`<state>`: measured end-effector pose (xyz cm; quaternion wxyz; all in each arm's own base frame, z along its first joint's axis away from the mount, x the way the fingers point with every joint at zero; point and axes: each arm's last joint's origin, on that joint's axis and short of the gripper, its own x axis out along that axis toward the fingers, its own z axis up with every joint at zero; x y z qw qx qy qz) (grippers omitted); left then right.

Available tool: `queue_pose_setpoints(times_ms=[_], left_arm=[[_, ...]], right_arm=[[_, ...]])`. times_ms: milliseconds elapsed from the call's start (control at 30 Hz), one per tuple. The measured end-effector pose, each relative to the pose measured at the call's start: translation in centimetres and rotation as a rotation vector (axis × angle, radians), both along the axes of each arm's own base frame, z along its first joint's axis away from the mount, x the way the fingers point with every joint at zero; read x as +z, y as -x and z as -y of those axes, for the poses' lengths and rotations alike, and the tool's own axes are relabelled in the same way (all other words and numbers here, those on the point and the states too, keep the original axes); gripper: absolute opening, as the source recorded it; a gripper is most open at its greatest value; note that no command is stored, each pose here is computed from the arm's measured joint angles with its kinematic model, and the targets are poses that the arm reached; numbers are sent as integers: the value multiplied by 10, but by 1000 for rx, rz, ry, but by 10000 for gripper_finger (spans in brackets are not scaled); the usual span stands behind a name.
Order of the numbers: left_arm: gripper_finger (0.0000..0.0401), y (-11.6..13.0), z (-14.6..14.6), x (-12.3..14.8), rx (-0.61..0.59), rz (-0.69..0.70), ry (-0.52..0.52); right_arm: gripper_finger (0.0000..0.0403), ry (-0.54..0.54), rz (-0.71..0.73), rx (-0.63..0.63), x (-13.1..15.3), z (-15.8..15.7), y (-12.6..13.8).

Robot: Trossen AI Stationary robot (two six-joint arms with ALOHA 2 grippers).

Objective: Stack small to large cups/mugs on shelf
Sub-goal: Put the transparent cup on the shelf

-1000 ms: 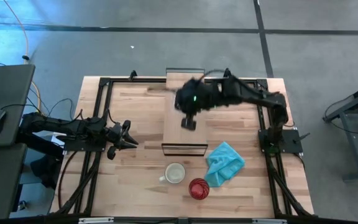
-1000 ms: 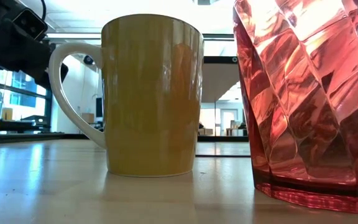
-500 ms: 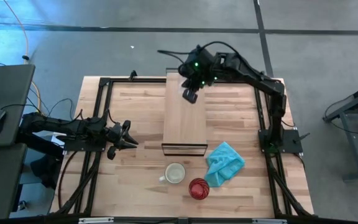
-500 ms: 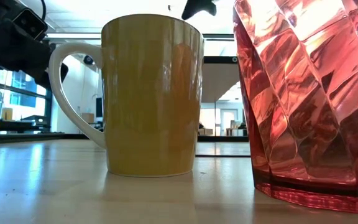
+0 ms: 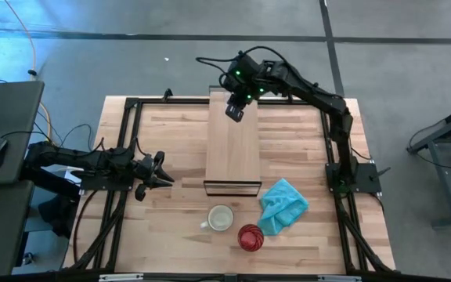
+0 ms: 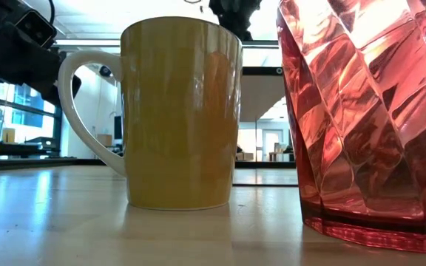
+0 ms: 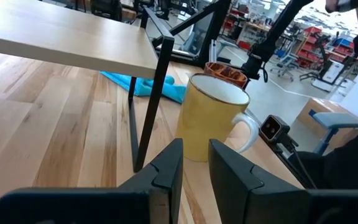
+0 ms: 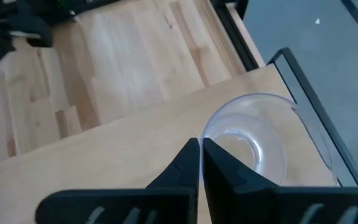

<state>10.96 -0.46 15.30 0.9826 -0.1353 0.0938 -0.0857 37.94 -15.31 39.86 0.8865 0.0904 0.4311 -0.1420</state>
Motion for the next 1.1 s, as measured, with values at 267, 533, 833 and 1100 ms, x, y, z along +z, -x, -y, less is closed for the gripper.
queue_pose_setpoints(times_ms=[267,533,833,1100], left_arm=[[67,0,0,0,0,-3,-1],[67,0,0,-1,7,-1,-25],[67,0,0,-1,7,-2,-25],[67,0,0,-1,7,-1,-24]], right_arm=[[0,-13,-30,-38,-14,23,-2],[0,-19,-40,-38,-23,34,-5],[0,-14,-34,-33,-23,35,-5],[0,-11,-26,-40,-23,37,-5]])
